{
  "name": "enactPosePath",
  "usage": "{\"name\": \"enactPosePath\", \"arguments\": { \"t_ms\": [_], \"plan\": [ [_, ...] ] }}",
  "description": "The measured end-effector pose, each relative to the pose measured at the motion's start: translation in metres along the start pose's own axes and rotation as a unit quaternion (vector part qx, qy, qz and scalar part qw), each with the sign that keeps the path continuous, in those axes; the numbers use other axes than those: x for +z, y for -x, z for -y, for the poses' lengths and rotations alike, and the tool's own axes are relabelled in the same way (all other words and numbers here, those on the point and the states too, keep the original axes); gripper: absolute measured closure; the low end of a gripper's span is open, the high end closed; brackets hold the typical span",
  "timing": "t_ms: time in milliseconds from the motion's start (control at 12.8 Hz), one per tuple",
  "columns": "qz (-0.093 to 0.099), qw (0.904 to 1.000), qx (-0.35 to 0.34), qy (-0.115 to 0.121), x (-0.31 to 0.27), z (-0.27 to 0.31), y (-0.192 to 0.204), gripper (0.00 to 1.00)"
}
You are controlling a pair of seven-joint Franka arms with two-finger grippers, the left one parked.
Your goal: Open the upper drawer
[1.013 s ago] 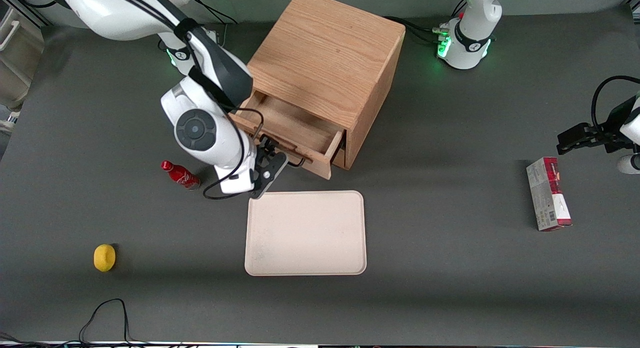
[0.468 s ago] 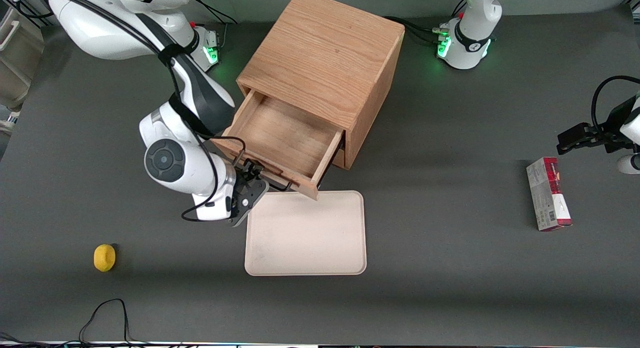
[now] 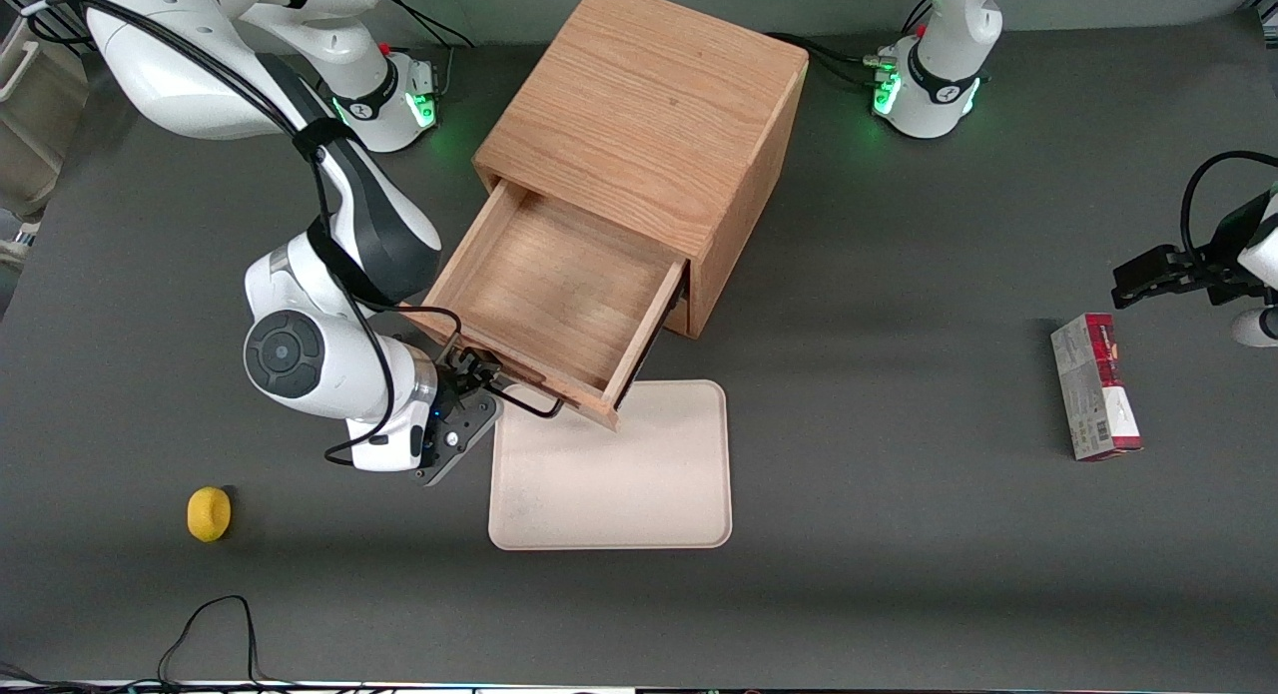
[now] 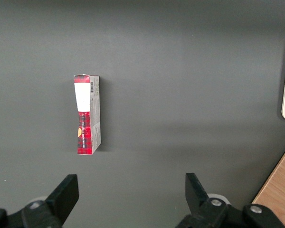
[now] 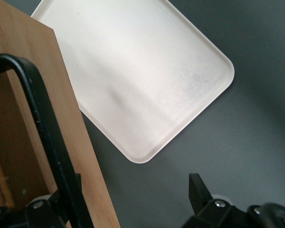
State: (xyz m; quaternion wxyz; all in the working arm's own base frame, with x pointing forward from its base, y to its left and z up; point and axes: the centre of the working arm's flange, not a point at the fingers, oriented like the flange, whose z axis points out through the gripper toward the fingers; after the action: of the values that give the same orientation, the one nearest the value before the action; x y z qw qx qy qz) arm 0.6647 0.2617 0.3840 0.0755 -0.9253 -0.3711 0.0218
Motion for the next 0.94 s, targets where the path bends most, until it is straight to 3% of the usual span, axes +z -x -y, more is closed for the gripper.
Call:
{"name": "enactPosePath", "arguments": {
  "t_ms": [234, 468, 623, 935],
  "plan": [
    [-0.015, 0.9998, -0.002, 0.011, -0.029, 0.004, 0.0, 0.0],
    [0.007, 0.9995, 0.016, 0.025, -0.088, 0.007, 0.026, 0.0],
    [0.0, 0.9964, 0.081, 0.027, -0.141, -0.016, 0.063, 0.0],
    [0.024, 0.9694, 0.24, 0.047, -0.205, -0.031, 0.151, 0.0]
  ]
}}
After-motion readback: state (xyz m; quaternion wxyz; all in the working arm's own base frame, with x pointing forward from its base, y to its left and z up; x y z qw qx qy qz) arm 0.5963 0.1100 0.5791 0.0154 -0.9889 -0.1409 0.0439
